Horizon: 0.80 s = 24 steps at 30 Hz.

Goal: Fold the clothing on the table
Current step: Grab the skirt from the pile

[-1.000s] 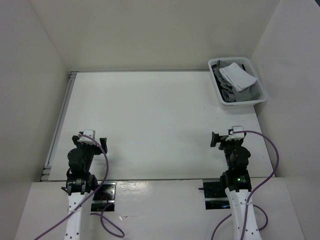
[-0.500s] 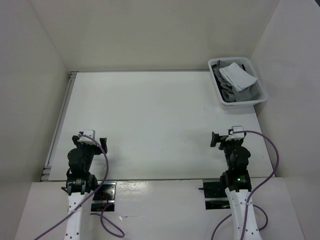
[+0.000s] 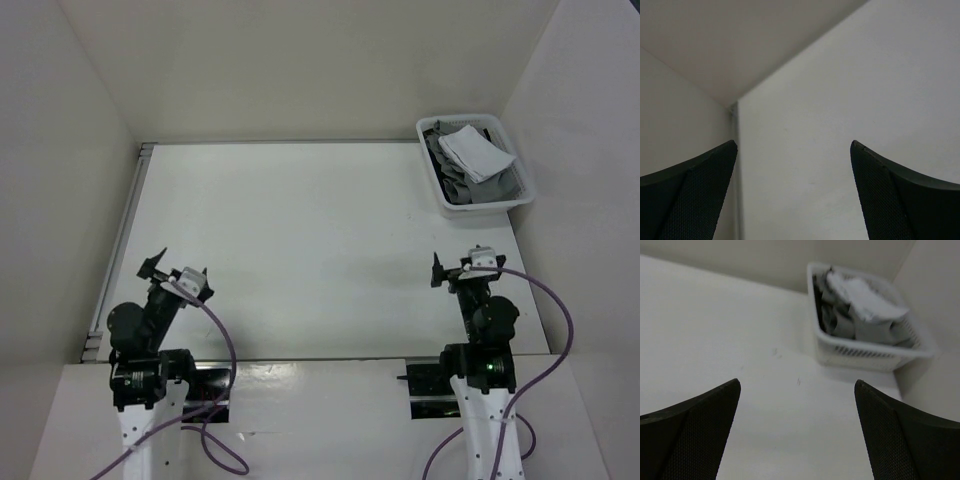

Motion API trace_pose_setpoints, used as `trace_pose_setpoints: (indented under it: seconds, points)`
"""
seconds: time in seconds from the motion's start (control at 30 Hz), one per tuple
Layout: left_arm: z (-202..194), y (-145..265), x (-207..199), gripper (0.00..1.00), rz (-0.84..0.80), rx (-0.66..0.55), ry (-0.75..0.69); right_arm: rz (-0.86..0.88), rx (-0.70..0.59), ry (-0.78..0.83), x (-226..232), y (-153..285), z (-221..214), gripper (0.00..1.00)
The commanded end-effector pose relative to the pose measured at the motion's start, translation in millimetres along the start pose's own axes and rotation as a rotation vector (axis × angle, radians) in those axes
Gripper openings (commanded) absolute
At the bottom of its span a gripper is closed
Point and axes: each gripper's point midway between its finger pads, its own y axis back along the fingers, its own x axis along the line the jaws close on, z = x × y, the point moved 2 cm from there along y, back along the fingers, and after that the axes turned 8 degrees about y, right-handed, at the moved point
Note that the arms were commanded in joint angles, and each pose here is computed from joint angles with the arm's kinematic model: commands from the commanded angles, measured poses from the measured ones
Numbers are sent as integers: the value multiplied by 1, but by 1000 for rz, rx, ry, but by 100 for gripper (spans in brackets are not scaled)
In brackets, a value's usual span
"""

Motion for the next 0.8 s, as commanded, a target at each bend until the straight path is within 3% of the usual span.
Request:
trace_pose_setpoints:
  seconds: [0.0,0.07,0.1,0.13,0.17,0.23,0.3,0.4,0.5,0.67,0.77]
  points:
    - [80,40,16,100,82,-236,-275,-63,-287,215,-30,32,102,99]
    - [123,67,42,100,252,-335,-242,-111,-362,293,-44,52,139,99]
    - [136,77,50,100,321,-389,-114,-181,-388,269,-56,61,153,99]
    - [161,104,72,100,475,-474,-53,-254,-466,232,-70,80,182,99]
    - [171,116,79,100,528,-516,1,-315,-491,215,-80,91,194,99]
    - [195,144,83,100,577,-600,104,-391,-546,229,-96,124,231,99]
    - [214,160,78,100,554,-639,76,-389,-563,205,-99,133,251,99]
    - [234,168,68,100,464,-627,117,-380,-465,88,-103,131,267,99]
    - [228,149,83,100,484,-488,266,-314,-253,4,-106,82,256,99]
    - [199,75,104,100,456,-174,410,-144,-139,-47,-99,43,255,99]
    - [161,19,106,100,404,91,514,-46,-25,-185,-112,4,233,99]
